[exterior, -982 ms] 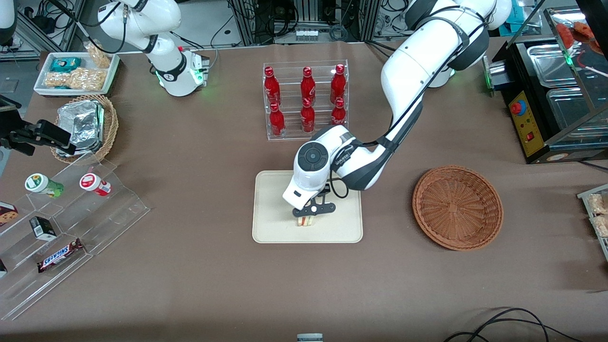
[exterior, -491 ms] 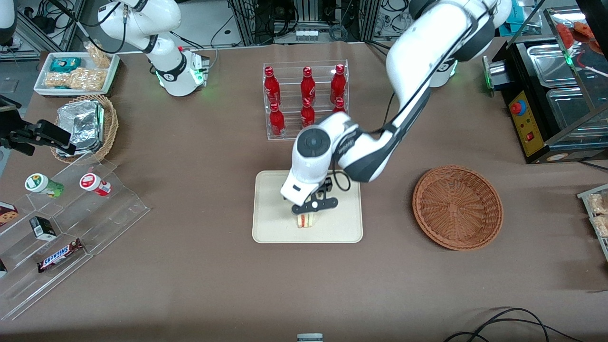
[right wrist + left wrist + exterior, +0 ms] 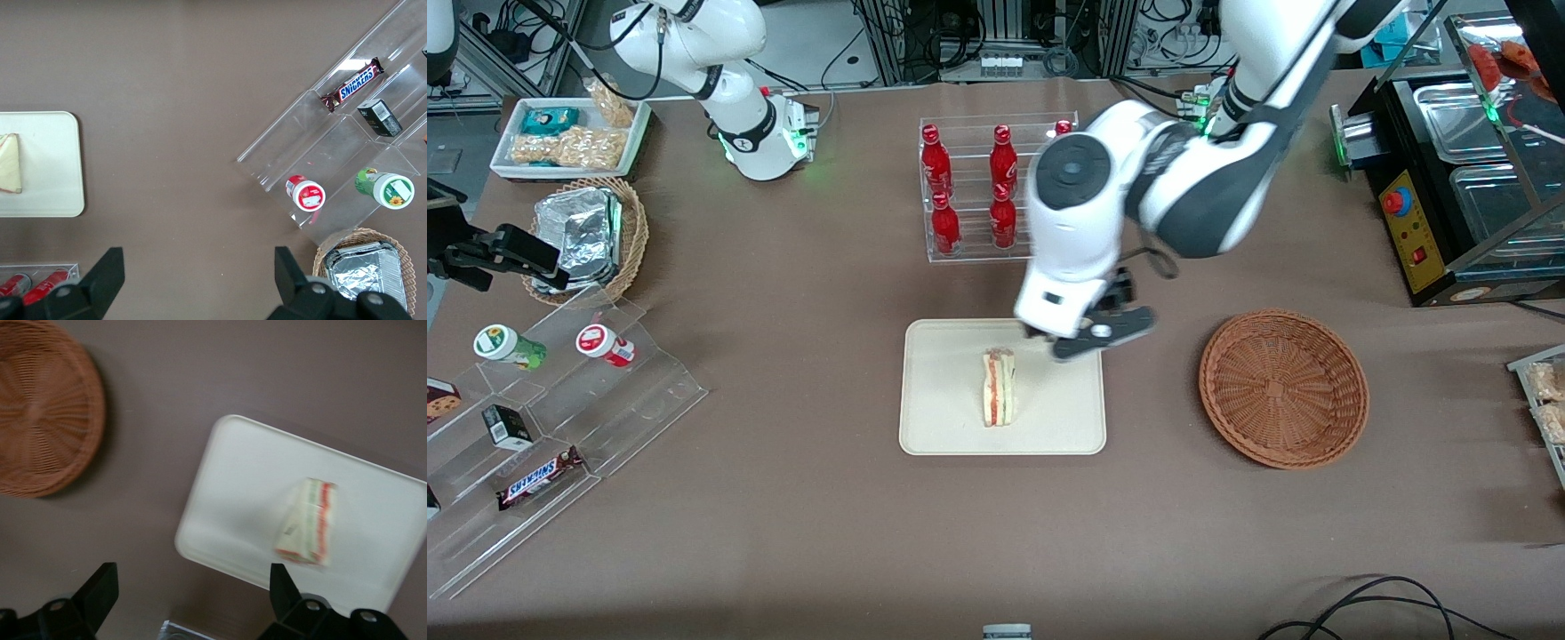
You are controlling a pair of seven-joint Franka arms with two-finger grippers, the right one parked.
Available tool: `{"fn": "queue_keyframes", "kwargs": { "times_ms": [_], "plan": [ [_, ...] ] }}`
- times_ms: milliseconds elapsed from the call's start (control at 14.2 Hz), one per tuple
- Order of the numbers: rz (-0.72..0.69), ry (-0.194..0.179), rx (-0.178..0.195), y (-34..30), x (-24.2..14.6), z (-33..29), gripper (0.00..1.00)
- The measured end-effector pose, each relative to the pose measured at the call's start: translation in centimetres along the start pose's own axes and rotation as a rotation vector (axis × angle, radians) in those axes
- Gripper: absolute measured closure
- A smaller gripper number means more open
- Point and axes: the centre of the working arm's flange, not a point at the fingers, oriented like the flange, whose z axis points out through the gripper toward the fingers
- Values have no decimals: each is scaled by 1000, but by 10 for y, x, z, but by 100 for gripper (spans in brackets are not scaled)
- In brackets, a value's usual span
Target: Place sandwich from basket to tray
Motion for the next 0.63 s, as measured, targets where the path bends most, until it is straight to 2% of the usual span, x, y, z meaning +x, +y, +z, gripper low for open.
{"fn": "queue_keyframes", "kwargs": {
  "times_ms": [70,281,632],
  "plan": [
    [-31,-12,25,-17,14,2,0],
    [-104,-27,58,-57,48,12,0],
    [-148,-21,62,-120,91,2,0]
  ]
}}
